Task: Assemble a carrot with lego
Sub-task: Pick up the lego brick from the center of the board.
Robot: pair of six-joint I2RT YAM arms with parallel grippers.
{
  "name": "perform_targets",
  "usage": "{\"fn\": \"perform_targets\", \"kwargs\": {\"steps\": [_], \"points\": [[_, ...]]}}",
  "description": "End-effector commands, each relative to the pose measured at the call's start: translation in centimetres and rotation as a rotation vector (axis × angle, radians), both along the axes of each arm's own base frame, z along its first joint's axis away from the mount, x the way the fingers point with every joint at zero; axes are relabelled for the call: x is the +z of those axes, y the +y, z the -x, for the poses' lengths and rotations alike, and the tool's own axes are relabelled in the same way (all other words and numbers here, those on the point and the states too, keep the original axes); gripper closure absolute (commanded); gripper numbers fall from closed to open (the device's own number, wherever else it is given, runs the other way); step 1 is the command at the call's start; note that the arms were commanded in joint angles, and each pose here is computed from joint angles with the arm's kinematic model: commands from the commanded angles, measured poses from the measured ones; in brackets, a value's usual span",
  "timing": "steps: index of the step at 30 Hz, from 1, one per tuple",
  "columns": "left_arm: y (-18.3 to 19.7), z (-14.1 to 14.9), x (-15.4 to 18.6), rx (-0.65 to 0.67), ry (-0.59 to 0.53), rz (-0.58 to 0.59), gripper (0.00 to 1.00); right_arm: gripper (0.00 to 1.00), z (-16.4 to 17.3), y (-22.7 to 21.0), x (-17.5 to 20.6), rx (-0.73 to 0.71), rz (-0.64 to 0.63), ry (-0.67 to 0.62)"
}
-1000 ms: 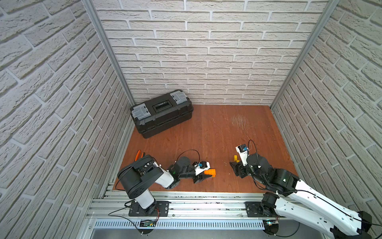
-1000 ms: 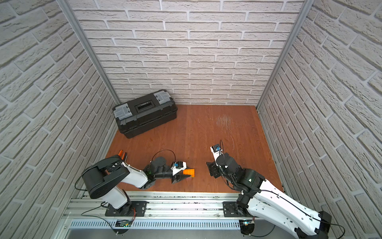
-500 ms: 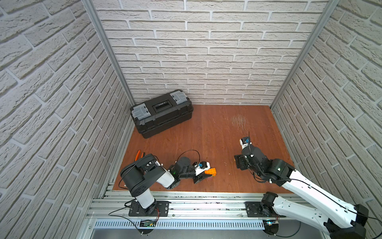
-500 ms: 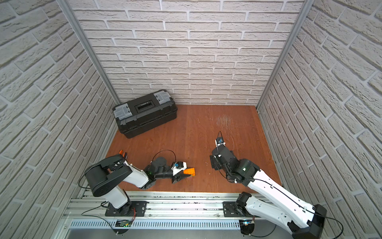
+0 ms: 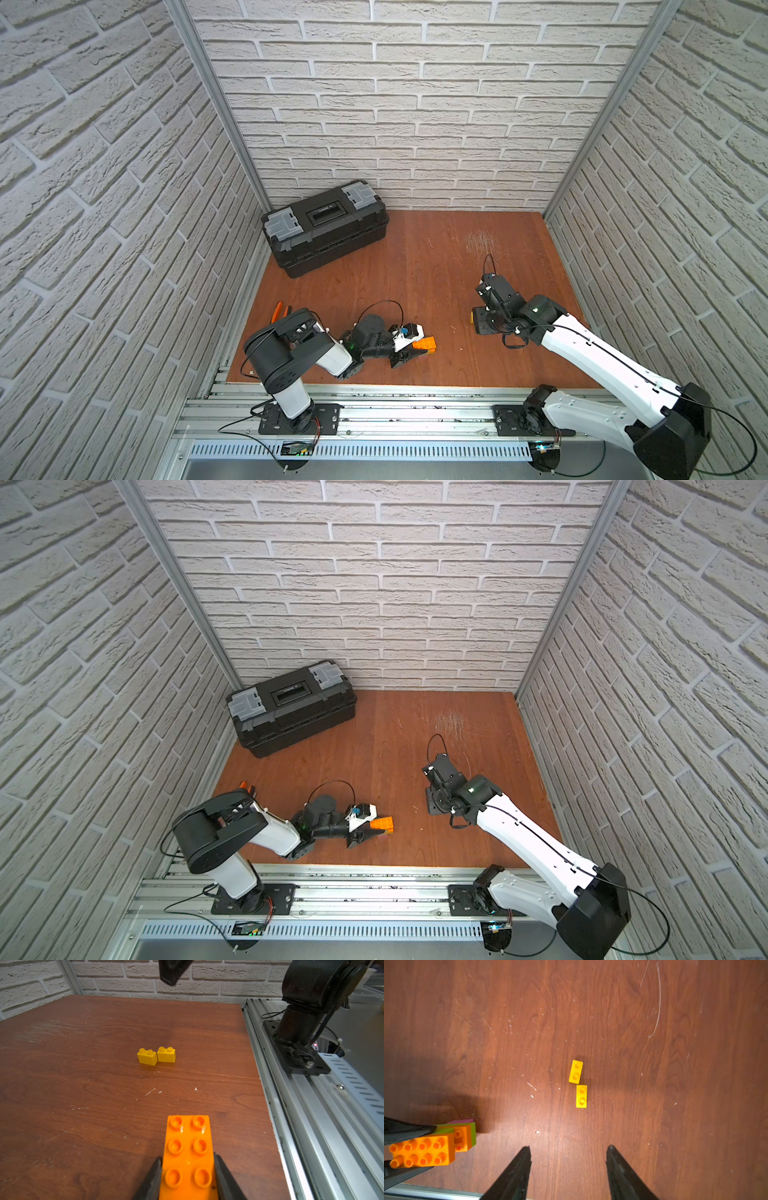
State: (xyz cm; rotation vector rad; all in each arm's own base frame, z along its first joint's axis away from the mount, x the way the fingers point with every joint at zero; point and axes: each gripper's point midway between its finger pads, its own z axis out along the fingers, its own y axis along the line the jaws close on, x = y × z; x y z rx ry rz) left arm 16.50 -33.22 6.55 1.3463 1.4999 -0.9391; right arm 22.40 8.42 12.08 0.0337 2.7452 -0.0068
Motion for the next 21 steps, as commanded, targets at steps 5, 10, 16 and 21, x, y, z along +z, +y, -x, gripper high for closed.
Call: {"fn": "perform_targets", "kwargs": {"steps": [5,10,16,21], "points": [[-0.6,-0.1,0.3,-0.009,-0.002,0.003,0.98,0.43,1.0,0.0,-5.2,-0.024,-0.091,0.252],[-0.8,-0.2,0.3,-0.013,0.007,-0.005,1.0,0.47,0.0,0.5,-6.4,-0.003,-0.088,0.268],[-1.1,-0.3,0.5,-0.02,0.011,-0.004,1.0,0.51,-1.4,-0.1,-7.1,0.01,-0.015,0.271],[-1.2,-0.4,0.5,-0.021,0.012,-0.008,1.0,0.55,-2.2,-0.8,-7.3,0.007,0.029,0.283]]}}
